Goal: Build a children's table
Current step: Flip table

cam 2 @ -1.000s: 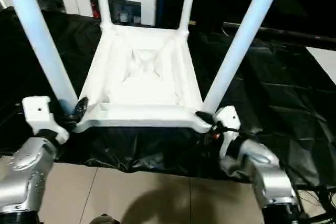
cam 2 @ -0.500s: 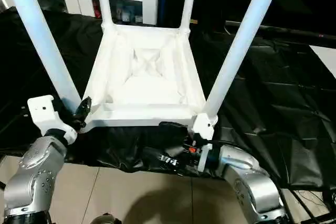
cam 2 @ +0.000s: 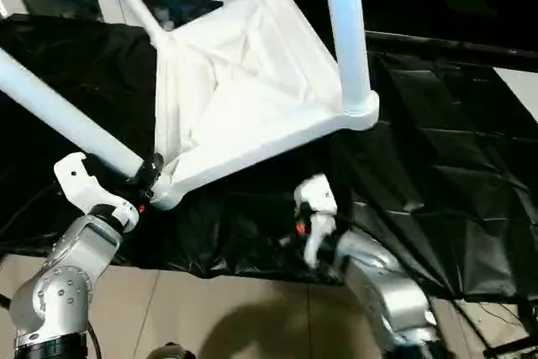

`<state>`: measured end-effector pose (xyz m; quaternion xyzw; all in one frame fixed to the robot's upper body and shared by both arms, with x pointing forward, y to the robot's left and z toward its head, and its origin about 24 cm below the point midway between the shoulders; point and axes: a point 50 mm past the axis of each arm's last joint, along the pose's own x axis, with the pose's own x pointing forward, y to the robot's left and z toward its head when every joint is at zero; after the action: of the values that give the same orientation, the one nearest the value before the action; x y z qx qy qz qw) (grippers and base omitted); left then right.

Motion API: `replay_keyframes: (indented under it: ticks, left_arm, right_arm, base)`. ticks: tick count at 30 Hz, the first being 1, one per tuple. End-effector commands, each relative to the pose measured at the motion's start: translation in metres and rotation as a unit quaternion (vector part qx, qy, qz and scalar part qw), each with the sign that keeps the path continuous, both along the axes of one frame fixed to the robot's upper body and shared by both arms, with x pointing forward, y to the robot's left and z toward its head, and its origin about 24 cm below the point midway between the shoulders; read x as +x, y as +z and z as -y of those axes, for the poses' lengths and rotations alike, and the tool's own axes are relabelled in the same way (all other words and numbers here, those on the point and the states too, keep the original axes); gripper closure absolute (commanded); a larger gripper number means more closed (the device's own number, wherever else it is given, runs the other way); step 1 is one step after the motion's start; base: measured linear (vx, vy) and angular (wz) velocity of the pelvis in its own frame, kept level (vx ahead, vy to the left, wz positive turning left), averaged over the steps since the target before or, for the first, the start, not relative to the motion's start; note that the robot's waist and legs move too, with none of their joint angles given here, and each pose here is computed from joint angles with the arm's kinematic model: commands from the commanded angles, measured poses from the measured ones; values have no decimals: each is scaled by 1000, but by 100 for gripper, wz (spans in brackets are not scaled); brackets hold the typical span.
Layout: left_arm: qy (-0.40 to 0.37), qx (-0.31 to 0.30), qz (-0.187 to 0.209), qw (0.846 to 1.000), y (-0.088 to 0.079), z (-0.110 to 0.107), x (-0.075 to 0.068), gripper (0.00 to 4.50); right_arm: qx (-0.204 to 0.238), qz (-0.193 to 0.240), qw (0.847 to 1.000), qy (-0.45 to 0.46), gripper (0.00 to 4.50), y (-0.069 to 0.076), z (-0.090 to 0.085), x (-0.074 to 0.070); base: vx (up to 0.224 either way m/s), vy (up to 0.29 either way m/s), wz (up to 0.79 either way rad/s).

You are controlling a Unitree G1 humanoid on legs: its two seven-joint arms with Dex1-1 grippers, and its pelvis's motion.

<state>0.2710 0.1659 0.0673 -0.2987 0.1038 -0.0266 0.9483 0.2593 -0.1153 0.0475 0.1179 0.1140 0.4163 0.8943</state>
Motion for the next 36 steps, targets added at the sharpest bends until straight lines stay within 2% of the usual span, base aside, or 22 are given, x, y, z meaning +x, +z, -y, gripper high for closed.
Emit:
replay_keyframes:
  ticks: [1, 4, 7, 11, 14, 17, 18, 20, 23, 26, 28, 30, 34, 36]
  left_arm:
    - [-31, -63, -9, 997, -5, 26, -4, 205]
    - [-32, -69, -13, 997, -4, 29, -5, 205]
    - [-34, -77, -16, 996, -2, 31, -4, 205]
    - [-34, -77, -17, 996, -1, 30, -4, 205]
    - [-33, -76, -17, 996, -1, 31, -5, 205]
    - [-34, -75, -17, 996, -2, 32, -6, 205]
    - [-38, -67, -18, 997, -2, 33, -7, 205]
    - [-42, -63, -17, 997, -2, 34, -7, 205]
    - [-55, -54, -19, 997, -2, 38, -8, 205]
    - [-59, -51, -19, 997, -2, 39, -8, 205]
    - [-63, -48, -19, 997, -2, 41, -9, 205]
    - [-65, -47, -18, 997, -1, 41, -9, 205]
    - [-74, -40, -17, 996, -2, 43, -12, 205]
    - [-75, -39, -17, 996, -1, 43, -12, 205]
  right_arm:
    - [4, 0, 1000, -24, 0, 2, 8, 5]
    - [57, -12, 996, -64, 0, 5, 3, 15]
    - [121, -42, 983, -128, 0, 7, -3, 31]
    - [150, -67, 972, -170, 0, 5, -6, 42]
    - [207, -75, 959, -178, 0, 11, -10, 49]
    - [225, -76, 955, -178, 0, 14, -11, 51]
    - [241, -87, 948, -188, 0, 16, -13, 57]
    - [248, -91, 946, -190, 0, 16, -13, 60]
    - [276, -123, 933, -195, 0, 17, -17, 69]
    - [288, -139, 928, -193, 0, 17, -20, 73]
    - [306, -160, 918, -195, 35, 17, -24, 80]
    - [319, -167, 912, -199, 35, 17, -25, 83]
    - [338, -178, 901, -207, 77, 16, -23, 88]
    - [344, -180, 898, -209, 81, 16, -22, 89]
  base:
    - [0, 0, 0]
    - [0, 0, 0]
    - [0, 0, 0]
    - [0, 0, 0]
    - [0, 0, 0]
    - [0, 0, 0]
    - [0, 0, 0]
    - [0, 0, 0]
    - [0, 0, 0]
    - [0, 0, 0]
    - [0, 0, 0]
    - [0, 0, 0]
    - [0, 0, 0]
    - [0, 0, 0]
